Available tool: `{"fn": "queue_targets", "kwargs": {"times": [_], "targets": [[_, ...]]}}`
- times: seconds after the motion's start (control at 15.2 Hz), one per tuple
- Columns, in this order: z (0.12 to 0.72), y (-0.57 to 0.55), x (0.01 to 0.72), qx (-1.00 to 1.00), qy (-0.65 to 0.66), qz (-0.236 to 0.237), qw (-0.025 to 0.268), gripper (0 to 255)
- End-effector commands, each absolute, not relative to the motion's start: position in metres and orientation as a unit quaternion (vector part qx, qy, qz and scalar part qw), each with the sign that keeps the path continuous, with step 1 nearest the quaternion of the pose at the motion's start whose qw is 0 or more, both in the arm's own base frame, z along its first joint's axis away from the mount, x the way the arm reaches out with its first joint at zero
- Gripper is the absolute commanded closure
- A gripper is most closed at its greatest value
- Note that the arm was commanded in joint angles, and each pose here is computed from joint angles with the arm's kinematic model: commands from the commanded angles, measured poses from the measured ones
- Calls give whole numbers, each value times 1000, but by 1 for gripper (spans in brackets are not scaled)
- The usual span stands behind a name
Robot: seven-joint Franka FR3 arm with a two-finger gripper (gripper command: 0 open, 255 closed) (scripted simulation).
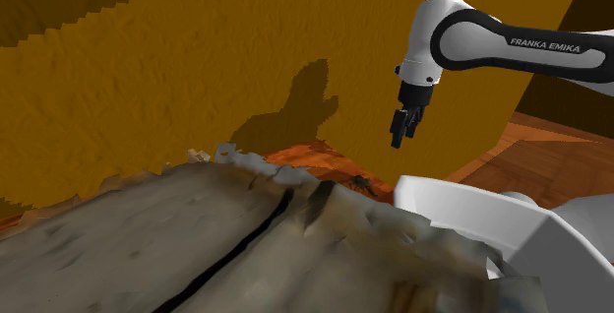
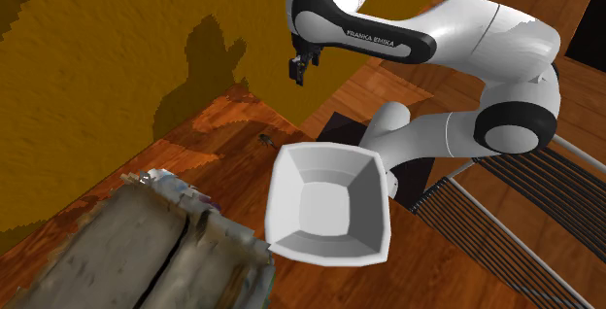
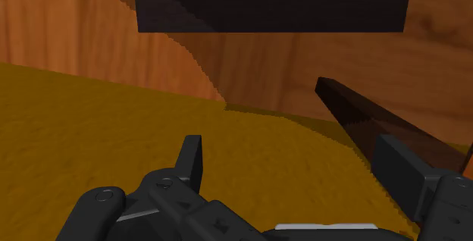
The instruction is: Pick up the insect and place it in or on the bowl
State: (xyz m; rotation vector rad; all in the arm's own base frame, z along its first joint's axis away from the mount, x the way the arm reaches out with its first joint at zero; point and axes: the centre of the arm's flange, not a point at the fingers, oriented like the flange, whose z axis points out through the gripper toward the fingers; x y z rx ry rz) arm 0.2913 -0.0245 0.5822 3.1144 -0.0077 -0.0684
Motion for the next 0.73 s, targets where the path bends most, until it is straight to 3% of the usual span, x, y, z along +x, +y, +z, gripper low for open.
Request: {"fn": "queue_targets", "kwargs": {"times": [0.0, 0.66], "targets": [[582, -25, 291, 1000, -2, -22, 13, 0], [592, 92, 284, 999, -1, -43, -32, 0]]}}
